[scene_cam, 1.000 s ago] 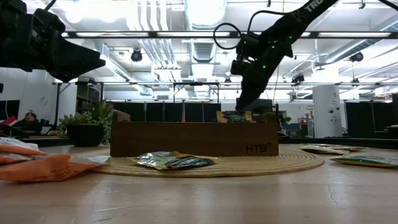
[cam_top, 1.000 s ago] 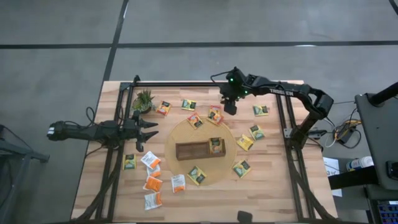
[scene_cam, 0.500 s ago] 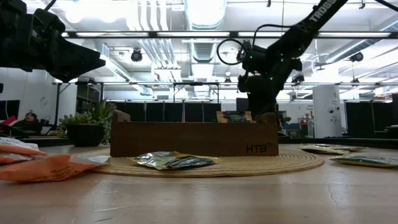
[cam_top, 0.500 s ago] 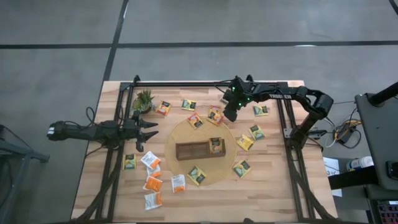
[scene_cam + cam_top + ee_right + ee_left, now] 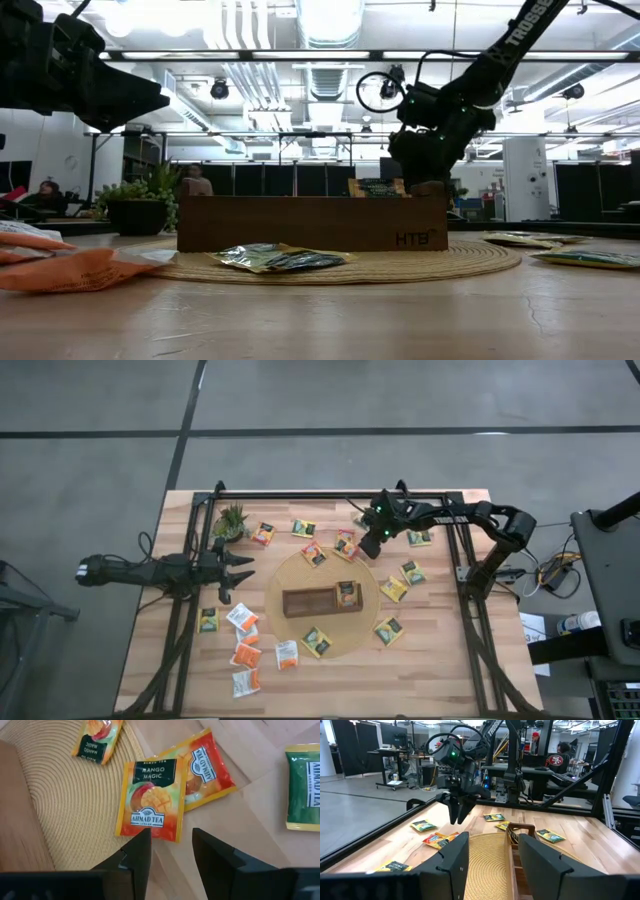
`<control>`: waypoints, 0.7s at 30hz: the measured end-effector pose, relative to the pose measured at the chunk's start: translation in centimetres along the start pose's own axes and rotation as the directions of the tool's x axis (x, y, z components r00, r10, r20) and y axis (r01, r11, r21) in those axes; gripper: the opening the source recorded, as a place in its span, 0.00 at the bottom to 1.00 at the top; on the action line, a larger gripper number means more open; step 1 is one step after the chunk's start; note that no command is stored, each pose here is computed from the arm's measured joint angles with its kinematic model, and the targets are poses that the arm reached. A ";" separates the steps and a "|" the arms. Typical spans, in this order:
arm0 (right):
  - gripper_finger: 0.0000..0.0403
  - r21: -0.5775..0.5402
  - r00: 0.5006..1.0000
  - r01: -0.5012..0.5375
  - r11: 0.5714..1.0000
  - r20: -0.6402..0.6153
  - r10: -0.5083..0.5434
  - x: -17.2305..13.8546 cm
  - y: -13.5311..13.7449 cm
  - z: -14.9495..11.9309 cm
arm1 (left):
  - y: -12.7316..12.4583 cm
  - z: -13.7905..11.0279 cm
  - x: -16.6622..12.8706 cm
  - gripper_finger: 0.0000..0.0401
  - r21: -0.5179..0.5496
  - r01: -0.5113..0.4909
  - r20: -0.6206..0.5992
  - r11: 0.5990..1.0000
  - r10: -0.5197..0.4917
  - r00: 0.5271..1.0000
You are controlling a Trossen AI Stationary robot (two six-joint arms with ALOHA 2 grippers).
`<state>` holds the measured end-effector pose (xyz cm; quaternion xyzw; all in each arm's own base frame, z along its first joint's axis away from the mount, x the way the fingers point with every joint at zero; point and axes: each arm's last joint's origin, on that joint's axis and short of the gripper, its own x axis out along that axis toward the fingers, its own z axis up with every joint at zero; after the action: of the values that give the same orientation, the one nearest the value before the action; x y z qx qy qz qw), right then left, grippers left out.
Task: Pick & Place Tea
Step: Put the orange tea bag into the right section of the wooden organizer
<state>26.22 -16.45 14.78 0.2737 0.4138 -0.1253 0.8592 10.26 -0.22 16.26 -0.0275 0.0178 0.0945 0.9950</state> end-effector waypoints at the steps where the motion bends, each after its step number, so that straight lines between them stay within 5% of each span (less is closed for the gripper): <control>1: 0.35 -0.001 1.000 0.000 1.000 0.001 0.000 0.0 0.0 0.0 | 0.0 0.0 0.0 0.41 0.000 0.000 0.000 1.000 0.000 1.000; 21: 0.34 0.059 0.998 0.003 0.998 -0.064 0.001 2.3 -0.9 -0.7 | 0.0 0.0 0.0 0.41 0.000 0.000 0.001 1.000 0.000 1.000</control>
<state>26.81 -16.77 12.28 0.3024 0.4372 -0.1291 0.8371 10.26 -0.21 16.27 -0.0275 0.0175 0.0947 0.9950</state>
